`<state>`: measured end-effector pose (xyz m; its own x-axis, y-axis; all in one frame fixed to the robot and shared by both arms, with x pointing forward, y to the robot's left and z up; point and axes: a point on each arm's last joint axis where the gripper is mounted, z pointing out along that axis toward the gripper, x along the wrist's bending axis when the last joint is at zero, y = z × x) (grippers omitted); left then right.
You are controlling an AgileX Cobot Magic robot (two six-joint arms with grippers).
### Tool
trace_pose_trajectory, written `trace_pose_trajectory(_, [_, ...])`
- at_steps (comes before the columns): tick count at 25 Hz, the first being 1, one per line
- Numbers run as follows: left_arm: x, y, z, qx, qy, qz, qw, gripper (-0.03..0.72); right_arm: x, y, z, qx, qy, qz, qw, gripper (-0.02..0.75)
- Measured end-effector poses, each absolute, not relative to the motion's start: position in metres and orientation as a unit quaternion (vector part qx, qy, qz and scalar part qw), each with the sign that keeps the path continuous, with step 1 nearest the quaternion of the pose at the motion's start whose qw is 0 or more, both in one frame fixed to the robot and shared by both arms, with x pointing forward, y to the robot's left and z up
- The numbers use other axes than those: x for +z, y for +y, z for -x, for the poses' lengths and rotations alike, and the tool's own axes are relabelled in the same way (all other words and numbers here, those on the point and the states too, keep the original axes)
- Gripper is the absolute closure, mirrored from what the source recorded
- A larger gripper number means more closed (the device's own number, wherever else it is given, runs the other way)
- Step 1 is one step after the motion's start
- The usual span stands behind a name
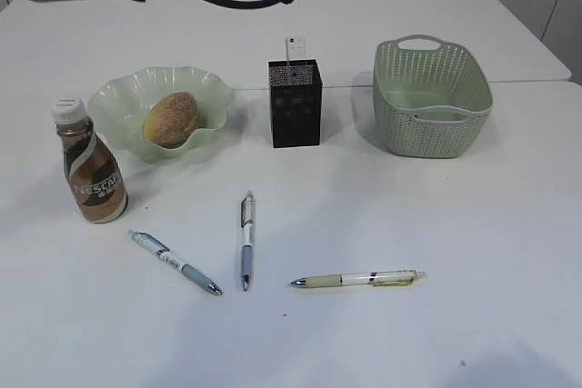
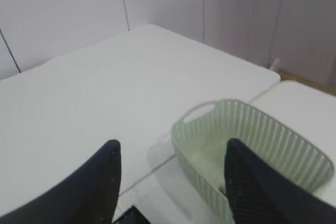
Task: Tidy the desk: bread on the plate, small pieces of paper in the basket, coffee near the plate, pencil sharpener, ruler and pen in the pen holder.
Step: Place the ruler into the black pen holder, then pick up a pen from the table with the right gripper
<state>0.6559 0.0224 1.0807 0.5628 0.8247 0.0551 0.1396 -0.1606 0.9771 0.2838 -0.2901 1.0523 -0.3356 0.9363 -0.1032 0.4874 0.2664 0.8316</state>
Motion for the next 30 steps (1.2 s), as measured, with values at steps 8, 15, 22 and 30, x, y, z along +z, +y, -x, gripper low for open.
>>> trace_pose_trajectory(8, [1.095, 0.037, -0.614, 0.204, 0.326, -0.826, 0.413, 0.245, 1.052, -0.29, -0.284, 0.362, 0.733, -0.486, 0.31, 0.299])
trace_pose_trajectory(15, [1.098, 0.053, -0.581, 0.107, 0.32, -0.892, 0.301, 0.245, 1.052, -0.29, -0.284, 0.362, 0.733, -0.486, 0.31, 0.299])
trace_pose_trajectory(22, [1.09, 0.064, -0.561, 0.03, 0.316, -0.926, 0.205, 0.246, 1.052, -0.29, -0.284, 0.362, 0.733, -0.486, 0.31, 0.299])
trace_pose_trajectory(30, [1.088, 0.069, -0.559, 0.027, 0.329, -0.928, 0.175, 0.245, 1.052, -0.29, -0.284, 0.362, 0.733, -0.486, 0.31, 0.299])
